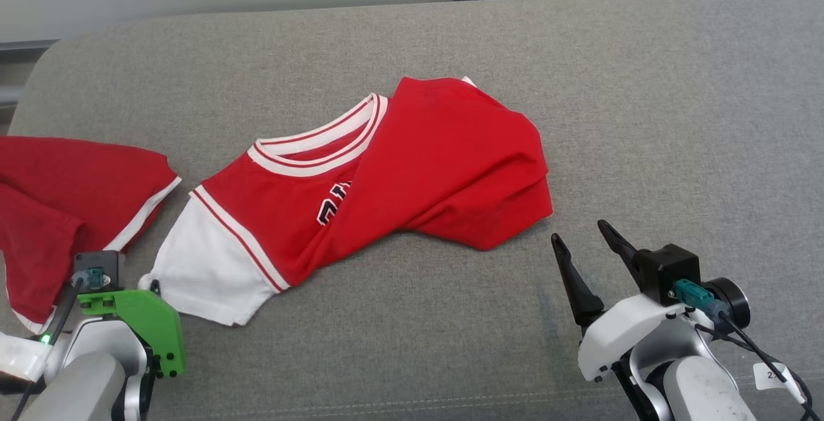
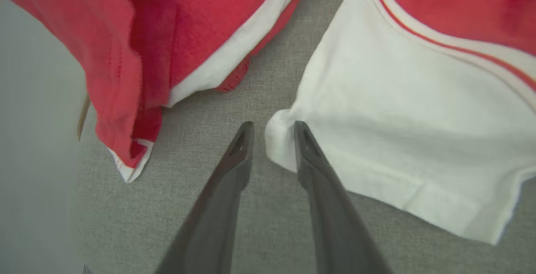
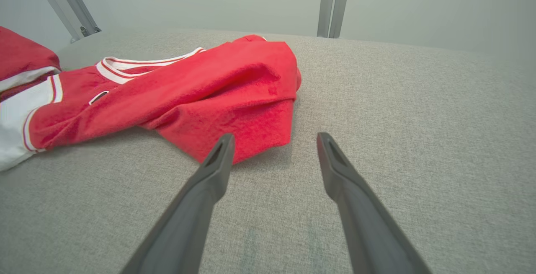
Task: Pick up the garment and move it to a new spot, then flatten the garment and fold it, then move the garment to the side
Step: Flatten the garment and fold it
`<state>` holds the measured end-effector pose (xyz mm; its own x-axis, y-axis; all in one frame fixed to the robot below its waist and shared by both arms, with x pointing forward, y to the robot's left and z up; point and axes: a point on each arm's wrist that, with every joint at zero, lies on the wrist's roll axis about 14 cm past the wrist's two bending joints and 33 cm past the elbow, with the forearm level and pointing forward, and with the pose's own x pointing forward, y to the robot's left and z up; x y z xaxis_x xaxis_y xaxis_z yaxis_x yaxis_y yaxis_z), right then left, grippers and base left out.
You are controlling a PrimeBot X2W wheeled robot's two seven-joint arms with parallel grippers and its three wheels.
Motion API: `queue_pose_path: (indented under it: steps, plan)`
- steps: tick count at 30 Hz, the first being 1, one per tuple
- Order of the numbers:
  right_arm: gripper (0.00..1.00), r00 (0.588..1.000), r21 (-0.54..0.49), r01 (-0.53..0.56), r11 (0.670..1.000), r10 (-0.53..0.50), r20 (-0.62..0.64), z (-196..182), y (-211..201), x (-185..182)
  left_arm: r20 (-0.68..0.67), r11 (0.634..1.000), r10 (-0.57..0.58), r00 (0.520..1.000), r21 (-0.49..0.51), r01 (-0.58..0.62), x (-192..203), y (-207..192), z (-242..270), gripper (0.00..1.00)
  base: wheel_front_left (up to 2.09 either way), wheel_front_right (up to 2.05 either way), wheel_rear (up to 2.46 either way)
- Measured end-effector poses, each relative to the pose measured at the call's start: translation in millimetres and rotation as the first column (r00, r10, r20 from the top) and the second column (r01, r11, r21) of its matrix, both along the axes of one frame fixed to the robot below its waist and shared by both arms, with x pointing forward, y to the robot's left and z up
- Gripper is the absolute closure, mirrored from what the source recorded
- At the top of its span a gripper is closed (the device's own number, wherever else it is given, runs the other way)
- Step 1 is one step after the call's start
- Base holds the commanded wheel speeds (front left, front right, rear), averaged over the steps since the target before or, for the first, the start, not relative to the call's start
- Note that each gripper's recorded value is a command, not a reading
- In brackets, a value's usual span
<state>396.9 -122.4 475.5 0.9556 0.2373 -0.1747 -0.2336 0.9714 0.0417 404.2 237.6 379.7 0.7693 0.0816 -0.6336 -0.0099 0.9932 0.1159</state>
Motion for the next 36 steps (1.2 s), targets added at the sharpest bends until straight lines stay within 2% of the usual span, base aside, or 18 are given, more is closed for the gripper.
queue_pose_path:
  steps: [7,17,20,24,28,36]
  plan:
    - [0.0,1.0,-0.001,0.019,1.0,-0.019,0.017,6,-6,-1,0.106,0.996,0.061,0.992,-0.07,-0.053,1,-1,4,0.0,0.0,0.0,0.0]
    - [0.0,1.0,0.006,0.026,1.0,-0.026,-0.017,13,-9,-5,0.363,0.976,0.158,0.918,-0.201,-0.088,-1,-15,39,0.0,0.0,0.0,0.0]
    - [0.0,0.999,0.0,-0.004,1.0,0.004,-0.034,18,1,-1,0.417,0.963,0.166,0.894,-0.263,-0.056,-3,-36,55,0.0,0.0,0.0,0.0]
    - [0.0,0.998,-0.028,-0.056,0.998,0.056,-0.031,36,18,14,0.527,0.954,0.167,0.833,-0.3,-0.002,-9,-55,88,0.0,0.0,0.0,0.0]
    - [0.0,0.994,-0.048,-0.098,0.994,0.096,-0.047,48,33,30,0.578,0.948,0.126,0.807,-0.31,0.074,-27,-79,101,0.0,0.0,0.0,0.0]
    - [0.0,0.973,-0.047,-0.145,0.988,0.134,-0.185,45,53,70,0.64,0.943,0.06,0.766,-0.287,0.166,-48,-100,117,0.0,0.0,0.0,0.0]
